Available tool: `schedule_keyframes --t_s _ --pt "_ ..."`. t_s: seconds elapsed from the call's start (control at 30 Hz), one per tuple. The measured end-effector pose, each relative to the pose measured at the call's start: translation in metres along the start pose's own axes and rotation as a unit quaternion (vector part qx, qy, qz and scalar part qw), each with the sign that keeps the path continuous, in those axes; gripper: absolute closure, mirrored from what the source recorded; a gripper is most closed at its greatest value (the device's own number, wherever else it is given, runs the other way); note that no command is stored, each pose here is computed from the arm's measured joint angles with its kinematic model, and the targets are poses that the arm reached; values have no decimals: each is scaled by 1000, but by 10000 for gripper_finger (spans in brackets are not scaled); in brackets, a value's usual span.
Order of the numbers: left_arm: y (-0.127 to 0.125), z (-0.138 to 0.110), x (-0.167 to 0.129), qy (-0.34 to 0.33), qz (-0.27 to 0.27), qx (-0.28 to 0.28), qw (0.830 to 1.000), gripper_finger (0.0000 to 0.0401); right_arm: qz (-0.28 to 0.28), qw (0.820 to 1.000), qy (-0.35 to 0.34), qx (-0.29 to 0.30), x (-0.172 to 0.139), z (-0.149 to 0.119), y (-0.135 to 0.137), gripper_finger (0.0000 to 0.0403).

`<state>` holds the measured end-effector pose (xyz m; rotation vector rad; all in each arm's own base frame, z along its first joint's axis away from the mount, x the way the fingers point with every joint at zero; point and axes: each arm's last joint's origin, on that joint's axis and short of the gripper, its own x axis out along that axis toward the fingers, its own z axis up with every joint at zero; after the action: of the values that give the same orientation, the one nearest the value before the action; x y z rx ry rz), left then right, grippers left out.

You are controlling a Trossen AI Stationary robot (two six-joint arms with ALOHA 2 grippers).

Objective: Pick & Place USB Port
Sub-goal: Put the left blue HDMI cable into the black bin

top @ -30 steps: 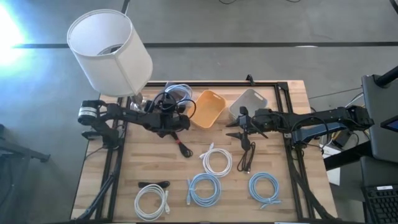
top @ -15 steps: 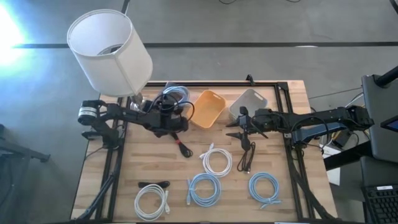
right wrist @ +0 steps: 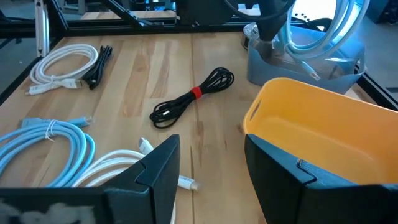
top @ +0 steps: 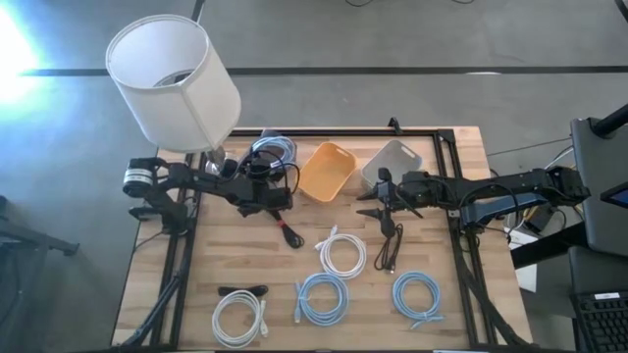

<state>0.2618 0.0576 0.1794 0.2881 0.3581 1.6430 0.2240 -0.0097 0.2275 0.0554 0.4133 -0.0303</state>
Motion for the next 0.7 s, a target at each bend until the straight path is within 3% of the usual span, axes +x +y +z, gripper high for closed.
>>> schedule_keyframes --t_s 0.27,0.5,0.7 --pt "3 -2 20 28 26 -21 999 357 0 1000 0 0 0 0 0 225" --pt "5 -13 37 125 -2 -28 992 357 0 1000 -5 -1 0 1 0 225" --pt "6 -21 41 160 -10 -40 986 340 0 1000 -8 -4 0 2 0 225"
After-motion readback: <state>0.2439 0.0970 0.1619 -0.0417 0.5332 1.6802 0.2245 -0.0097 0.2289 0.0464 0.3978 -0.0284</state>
